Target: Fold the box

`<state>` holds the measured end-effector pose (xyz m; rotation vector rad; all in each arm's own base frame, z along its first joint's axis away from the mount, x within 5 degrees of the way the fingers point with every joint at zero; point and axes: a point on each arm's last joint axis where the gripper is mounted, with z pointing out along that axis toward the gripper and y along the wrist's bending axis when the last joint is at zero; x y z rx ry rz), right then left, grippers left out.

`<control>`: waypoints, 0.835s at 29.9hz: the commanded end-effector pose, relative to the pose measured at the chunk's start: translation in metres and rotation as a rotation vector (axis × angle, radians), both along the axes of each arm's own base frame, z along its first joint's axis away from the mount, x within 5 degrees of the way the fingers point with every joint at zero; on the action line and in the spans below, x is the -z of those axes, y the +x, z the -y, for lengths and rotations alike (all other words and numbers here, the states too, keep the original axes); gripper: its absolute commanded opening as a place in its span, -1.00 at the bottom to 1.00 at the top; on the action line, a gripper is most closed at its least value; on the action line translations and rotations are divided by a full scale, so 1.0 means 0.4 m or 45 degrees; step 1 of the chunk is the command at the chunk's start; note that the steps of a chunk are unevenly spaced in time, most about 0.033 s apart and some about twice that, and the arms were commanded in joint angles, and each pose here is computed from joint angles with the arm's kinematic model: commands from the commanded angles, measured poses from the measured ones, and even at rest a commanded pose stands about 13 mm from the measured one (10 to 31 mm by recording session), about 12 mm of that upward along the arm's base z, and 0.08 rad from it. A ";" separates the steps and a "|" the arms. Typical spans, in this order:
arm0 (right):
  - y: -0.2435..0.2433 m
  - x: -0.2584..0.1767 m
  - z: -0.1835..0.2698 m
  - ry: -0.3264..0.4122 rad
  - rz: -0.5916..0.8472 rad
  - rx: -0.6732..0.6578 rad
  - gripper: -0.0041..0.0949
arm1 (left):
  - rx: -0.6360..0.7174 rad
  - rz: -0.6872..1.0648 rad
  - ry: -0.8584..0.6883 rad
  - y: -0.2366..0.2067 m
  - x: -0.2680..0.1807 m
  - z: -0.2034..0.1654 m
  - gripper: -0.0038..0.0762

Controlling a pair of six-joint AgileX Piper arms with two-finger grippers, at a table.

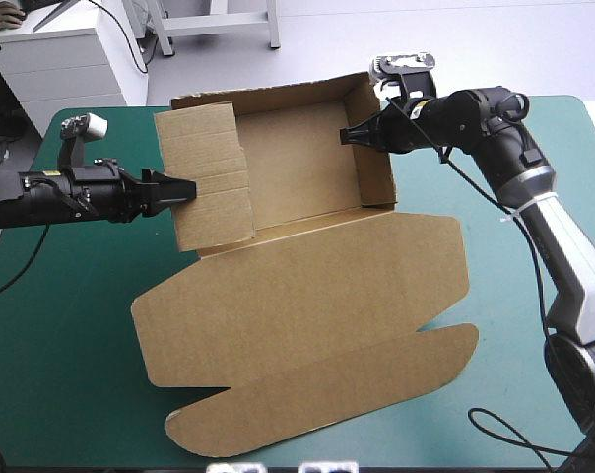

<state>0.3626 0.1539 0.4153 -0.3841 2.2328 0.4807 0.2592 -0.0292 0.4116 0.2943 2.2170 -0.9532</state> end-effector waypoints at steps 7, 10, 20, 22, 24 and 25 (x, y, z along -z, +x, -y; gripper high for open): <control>-0.048 -0.078 -0.049 0.077 0.168 0.020 -0.95 | -0.004 0.037 0.084 -0.019 -0.024 0.061 0.33; -0.050 -0.074 -0.060 0.076 0.159 0.007 -0.95 | -0.083 0.031 0.185 -0.010 -0.012 0.076 0.33; -0.056 -0.065 -0.058 0.039 0.109 -0.008 -0.95 | -0.351 0.082 0.291 0.031 -0.003 0.079 0.07; -0.057 -0.063 -0.058 0.033 0.103 -0.011 -0.95 | -0.349 0.085 0.284 0.039 0.002 0.084 -0.13; -0.059 -0.061 -0.057 0.022 0.087 -0.013 -0.95 | -0.337 0.110 0.290 0.045 0.002 0.090 -0.34; -0.060 -0.058 -0.056 0.009 0.076 -0.014 -0.95 | -0.333 0.130 0.286 0.047 0.001 0.097 -0.54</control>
